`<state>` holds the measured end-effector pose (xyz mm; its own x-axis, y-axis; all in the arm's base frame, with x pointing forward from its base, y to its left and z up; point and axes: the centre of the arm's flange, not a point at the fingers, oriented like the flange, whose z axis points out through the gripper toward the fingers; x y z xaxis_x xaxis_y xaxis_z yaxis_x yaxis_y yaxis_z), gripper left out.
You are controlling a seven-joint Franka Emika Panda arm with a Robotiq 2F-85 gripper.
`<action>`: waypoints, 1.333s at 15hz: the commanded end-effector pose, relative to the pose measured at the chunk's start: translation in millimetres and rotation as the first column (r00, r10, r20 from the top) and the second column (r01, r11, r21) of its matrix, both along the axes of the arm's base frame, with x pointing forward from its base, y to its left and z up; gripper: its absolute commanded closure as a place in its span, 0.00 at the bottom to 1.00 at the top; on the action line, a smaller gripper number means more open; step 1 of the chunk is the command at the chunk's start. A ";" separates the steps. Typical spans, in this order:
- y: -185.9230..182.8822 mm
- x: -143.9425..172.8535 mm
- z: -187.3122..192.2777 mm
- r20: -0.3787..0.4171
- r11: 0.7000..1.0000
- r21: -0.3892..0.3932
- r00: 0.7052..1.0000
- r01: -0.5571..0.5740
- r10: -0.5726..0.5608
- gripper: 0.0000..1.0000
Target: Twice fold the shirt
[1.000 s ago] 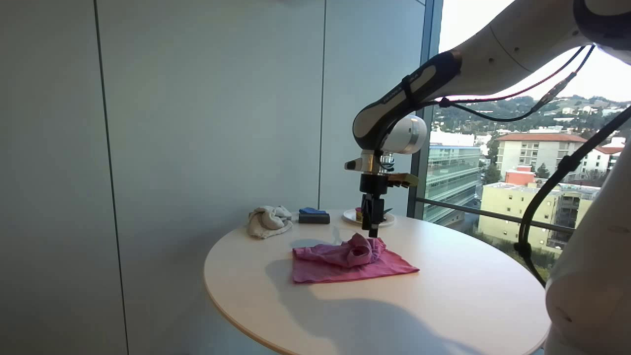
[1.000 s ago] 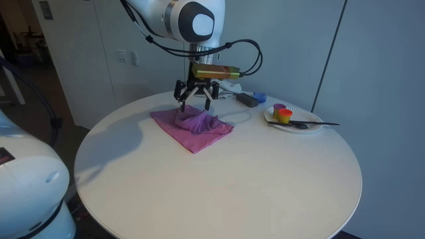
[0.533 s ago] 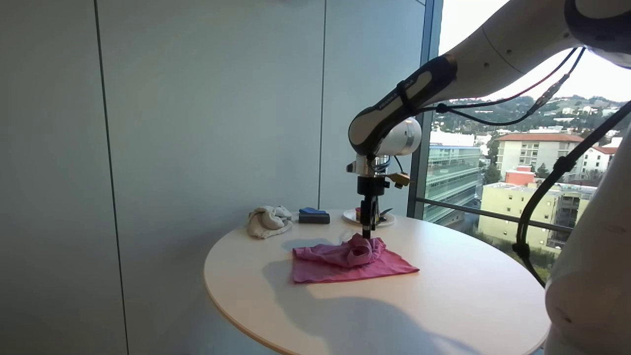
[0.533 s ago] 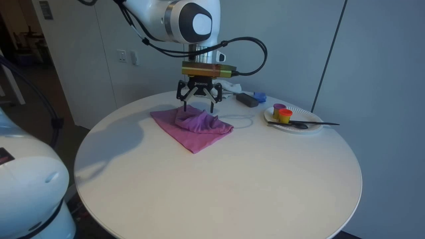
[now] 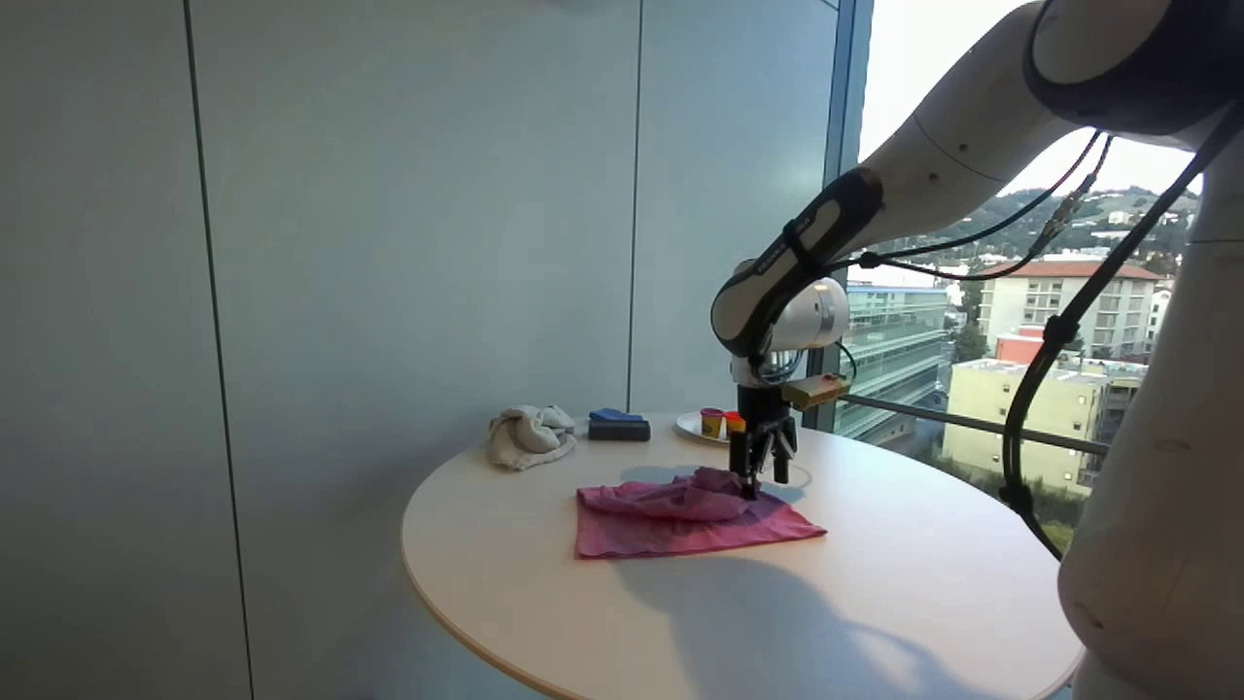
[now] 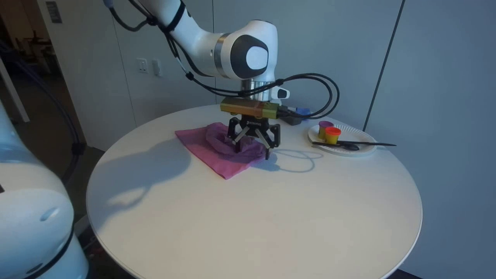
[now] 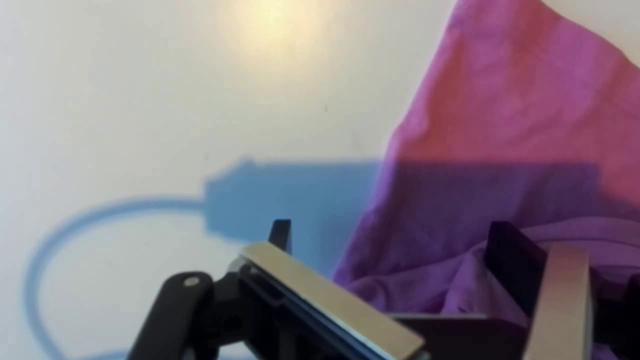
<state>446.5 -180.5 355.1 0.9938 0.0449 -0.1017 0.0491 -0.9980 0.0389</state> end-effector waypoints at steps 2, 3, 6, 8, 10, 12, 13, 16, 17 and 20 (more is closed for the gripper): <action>-18.4 -29.3 -2.4 -0.049 0.966 -0.019 0.965 0.258 -0.258 0.00; -18.3 -29.2 -5.2 -0.072 0.951 -0.016 0.948 0.310 -0.311 0.00; -10.5 -26.8 -9.9 -0.116 0.889 -0.024 0.882 0.458 -0.457 0.00; -7.4 -25.5 -10.9 -0.123 0.833 -0.026 0.825 0.553 -0.551 0.00; -5.2 -22.8 -14.8 -0.090 0.769 -0.013 0.766 0.639 -0.637 0.00; -5.1 -16.8 -21.9 -0.007 0.779 -0.013 0.779 0.627 -0.627 0.00; -6.4 -12.2 -24.1 0.046 0.790 -0.027 0.791 0.612 -0.611 0.00; -10.1 -4.9 -21.3 0.201 0.847 -0.032 0.834 0.530 -0.514 0.00; -10.7 -3.6 -20.1 0.243 0.866 -0.015 0.842 0.499 -0.481 0.00; -9.5 -1.1 -22.4 0.325 0.906 0.042 0.852 0.422 -0.411 0.32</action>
